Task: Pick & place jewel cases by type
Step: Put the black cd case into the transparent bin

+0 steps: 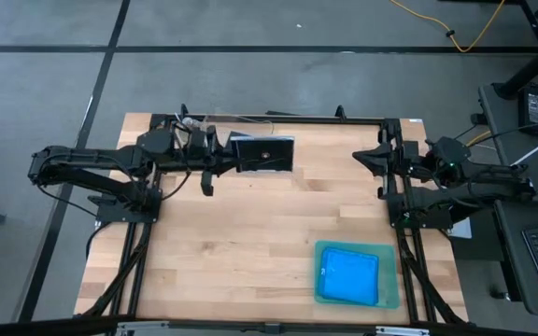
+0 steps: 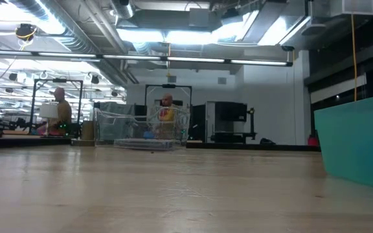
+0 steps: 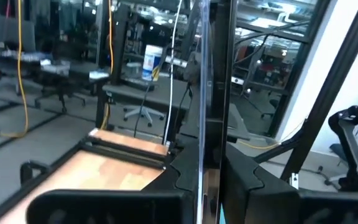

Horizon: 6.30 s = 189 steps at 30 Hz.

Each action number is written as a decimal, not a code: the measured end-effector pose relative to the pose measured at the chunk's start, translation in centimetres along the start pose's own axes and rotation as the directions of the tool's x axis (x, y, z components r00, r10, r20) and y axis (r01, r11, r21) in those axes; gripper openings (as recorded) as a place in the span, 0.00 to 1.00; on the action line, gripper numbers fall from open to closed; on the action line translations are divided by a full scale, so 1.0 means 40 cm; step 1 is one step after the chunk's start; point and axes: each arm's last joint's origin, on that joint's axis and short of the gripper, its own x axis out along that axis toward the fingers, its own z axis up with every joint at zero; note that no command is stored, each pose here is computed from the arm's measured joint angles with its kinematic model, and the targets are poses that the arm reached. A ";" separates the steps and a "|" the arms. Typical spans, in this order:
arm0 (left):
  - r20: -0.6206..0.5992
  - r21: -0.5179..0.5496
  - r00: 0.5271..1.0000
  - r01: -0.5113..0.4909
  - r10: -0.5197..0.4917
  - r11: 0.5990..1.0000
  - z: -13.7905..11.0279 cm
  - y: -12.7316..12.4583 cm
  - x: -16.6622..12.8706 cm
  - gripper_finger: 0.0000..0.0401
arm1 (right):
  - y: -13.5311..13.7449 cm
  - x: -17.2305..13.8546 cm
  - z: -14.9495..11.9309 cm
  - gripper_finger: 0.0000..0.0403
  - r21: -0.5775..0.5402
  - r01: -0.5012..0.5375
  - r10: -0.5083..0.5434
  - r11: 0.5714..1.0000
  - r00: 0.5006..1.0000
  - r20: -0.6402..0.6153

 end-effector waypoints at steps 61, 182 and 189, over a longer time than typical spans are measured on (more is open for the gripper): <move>0.083 0.932 0.985 -0.129 0.148 0.339 0.062 -0.047 -0.037 0.07 | 0.002 -0.001 -0.023 0.02 0.294 0.014 0.015 0.956 0.995 -0.095; 0.066 -0.372 0.996 -0.027 0.056 0.928 0.039 -0.157 -0.065 0.07 | 0.004 0.000 -0.009 0.02 0.077 -0.045 0.048 0.996 0.998 -0.032; 0.066 -0.569 0.996 -0.008 0.056 0.823 0.039 -0.157 -0.065 0.07 | 0.006 0.000 -0.009 0.02 0.060 -0.072 0.074 0.996 0.997 -0.031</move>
